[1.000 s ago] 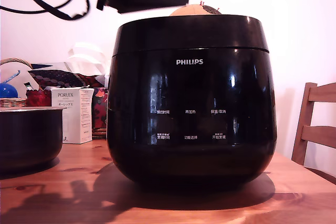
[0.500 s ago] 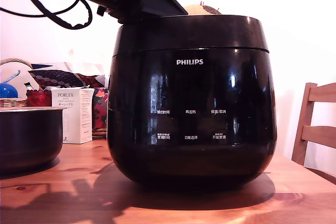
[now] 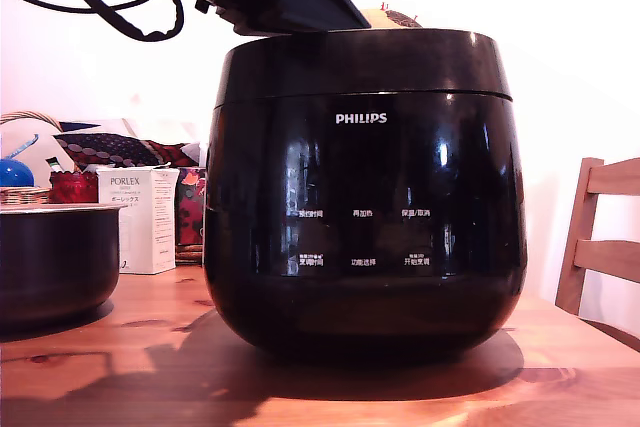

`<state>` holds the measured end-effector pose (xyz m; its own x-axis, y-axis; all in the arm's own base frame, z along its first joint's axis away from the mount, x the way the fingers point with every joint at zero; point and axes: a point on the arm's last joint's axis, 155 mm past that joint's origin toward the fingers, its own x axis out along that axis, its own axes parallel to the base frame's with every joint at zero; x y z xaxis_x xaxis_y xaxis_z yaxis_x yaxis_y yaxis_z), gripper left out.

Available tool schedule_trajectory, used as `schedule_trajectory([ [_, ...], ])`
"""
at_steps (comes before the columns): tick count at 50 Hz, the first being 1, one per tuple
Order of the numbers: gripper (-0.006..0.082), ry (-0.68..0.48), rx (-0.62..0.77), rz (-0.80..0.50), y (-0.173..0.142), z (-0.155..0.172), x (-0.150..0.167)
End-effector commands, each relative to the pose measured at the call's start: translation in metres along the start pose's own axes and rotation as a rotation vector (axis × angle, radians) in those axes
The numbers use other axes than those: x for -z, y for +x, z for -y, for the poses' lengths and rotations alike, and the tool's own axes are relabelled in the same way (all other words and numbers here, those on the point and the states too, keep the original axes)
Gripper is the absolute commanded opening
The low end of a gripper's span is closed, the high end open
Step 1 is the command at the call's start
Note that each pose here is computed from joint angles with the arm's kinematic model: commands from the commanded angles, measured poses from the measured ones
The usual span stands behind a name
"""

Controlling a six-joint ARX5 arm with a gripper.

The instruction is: Open the rice cooker by pressing the large metal button on the top of its lid with medium force

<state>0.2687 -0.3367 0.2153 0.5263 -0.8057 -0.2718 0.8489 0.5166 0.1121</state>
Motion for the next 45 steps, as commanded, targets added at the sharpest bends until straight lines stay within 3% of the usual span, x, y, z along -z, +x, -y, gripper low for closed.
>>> schedule_trajectory([
  [1, -0.0024, -0.021, 0.003, -0.165, 0.005, 0.003, 0.059],
  [45, -0.0024, -0.029, 0.025, -0.307, 0.003, 0.009, 0.098],
])
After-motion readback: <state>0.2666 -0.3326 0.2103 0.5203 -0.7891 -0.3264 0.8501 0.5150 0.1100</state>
